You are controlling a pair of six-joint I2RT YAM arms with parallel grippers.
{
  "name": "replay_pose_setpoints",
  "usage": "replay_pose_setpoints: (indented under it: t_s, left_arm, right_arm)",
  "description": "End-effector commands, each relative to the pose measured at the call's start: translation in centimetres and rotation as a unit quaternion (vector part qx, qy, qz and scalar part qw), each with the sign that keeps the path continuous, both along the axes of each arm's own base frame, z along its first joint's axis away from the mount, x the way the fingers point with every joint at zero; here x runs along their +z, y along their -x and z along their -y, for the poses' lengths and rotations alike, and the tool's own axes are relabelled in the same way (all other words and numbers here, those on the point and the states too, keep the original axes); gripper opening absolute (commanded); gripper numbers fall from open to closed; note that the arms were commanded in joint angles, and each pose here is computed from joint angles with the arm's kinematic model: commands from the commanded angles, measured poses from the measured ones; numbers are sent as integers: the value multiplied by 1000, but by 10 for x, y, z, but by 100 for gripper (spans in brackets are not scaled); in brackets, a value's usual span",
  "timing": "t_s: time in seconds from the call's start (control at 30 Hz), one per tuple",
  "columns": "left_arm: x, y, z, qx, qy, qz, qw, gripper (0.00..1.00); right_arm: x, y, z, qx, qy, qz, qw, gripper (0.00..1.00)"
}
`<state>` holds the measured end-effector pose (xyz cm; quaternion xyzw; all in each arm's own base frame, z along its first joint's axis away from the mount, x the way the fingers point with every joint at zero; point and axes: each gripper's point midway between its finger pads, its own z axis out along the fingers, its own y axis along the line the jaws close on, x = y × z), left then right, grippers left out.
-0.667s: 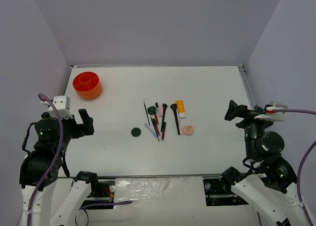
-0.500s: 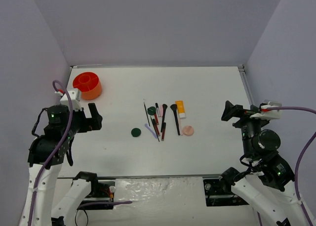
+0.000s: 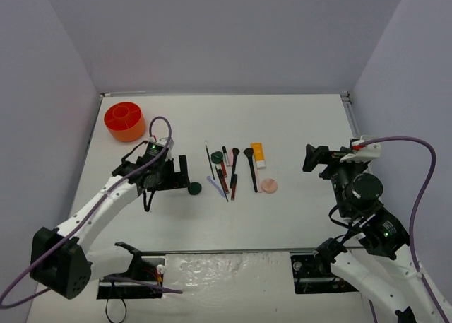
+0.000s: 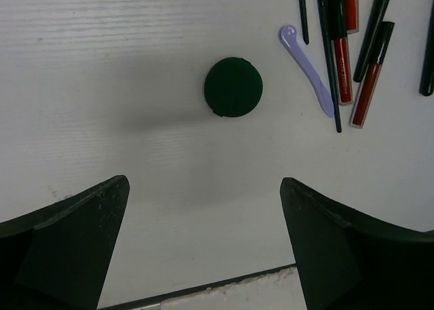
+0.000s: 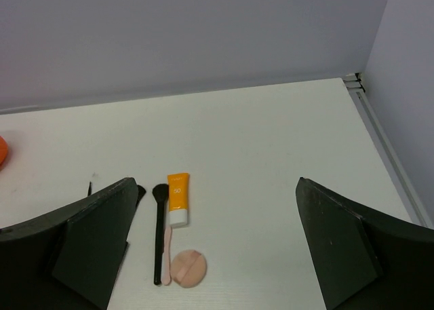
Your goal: Organize the makeup
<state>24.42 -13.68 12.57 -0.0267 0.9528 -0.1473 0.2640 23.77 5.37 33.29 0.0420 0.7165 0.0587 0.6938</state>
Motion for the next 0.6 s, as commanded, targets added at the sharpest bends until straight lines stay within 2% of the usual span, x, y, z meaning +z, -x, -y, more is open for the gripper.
replay_pose_setpoints:
  t_s: [0.0,0.13,0.2,0.33,0.4,0.5,0.57]
  left_arm:
    - [-9,-43,22,44,21,35,998,86]
    - [-39,-56,22,56,-10,9,998,74]
    - [-45,-64,26,53,-8,10,999,64]
    - [-60,-73,27,48,-25,1,999,53]
    - [-66,-78,28,39,-32,3,999,42]
    - [-68,-80,34,23,-24,5,999,35]
    - [-70,-81,36,15,-21,6,1000,35]
  right_arm:
    - [8,-3,-7,10,-29,21,999,100]
    - [9,0,-7,12,-33,24,999,100]
    - [9,1,-7,13,-34,26,999,100]
    - [9,2,-5,13,-35,28,999,100]
    - [10,3,-5,14,-36,30,999,100]
    - [10,4,-4,12,-35,31,999,100]
    - [10,3,-4,12,-35,31,999,100]
